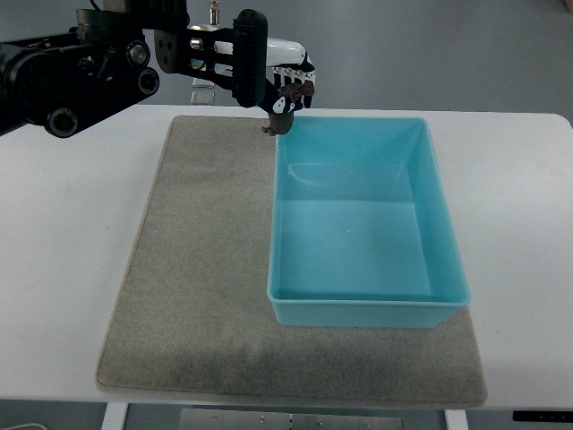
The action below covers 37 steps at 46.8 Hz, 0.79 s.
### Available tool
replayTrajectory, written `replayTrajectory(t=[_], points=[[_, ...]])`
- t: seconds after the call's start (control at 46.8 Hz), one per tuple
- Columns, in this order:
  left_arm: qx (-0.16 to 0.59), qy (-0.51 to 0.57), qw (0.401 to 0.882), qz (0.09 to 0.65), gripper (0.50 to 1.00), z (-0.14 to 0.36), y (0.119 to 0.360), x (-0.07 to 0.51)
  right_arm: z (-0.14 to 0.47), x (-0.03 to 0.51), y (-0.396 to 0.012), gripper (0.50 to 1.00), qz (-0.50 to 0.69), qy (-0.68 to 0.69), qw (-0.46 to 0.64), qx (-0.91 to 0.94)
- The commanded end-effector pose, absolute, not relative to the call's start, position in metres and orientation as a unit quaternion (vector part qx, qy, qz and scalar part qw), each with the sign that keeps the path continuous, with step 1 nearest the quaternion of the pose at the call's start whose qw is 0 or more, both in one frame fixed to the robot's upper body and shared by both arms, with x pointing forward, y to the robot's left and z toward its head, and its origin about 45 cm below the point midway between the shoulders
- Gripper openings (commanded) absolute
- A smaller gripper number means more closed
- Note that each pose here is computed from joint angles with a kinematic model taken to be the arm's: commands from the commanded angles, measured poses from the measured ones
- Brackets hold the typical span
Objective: Place brown hippo in blue box with left hand
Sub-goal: 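Move the hippo over the blue box and open the left hand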
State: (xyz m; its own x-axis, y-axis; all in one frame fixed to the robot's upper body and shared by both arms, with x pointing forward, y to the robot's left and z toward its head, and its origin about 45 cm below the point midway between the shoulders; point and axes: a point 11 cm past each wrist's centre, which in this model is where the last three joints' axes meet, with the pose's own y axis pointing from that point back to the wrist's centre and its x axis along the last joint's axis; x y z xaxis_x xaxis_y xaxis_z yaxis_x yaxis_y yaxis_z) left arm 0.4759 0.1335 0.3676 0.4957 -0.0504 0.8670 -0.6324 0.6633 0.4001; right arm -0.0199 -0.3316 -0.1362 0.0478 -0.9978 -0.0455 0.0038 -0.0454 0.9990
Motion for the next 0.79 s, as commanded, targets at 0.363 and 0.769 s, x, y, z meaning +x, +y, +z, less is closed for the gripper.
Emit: replayTrajectory(t=[0.363, 0.769], points=[[0.326, -0.469, 0.809, 0.136, 0.500, 0.357, 0.089, 0.449, -0.136, -0.020, -0.332, 0.936, -0.500, -0.476, 0.501, 0.522], [0.332, -0.442, 0.825, 0.120, 0.500, 0.322, 0.084, 0.441, -0.136, -0.020, -0.332, 0.936, -0.500, -0.476, 0.501, 0.522]])
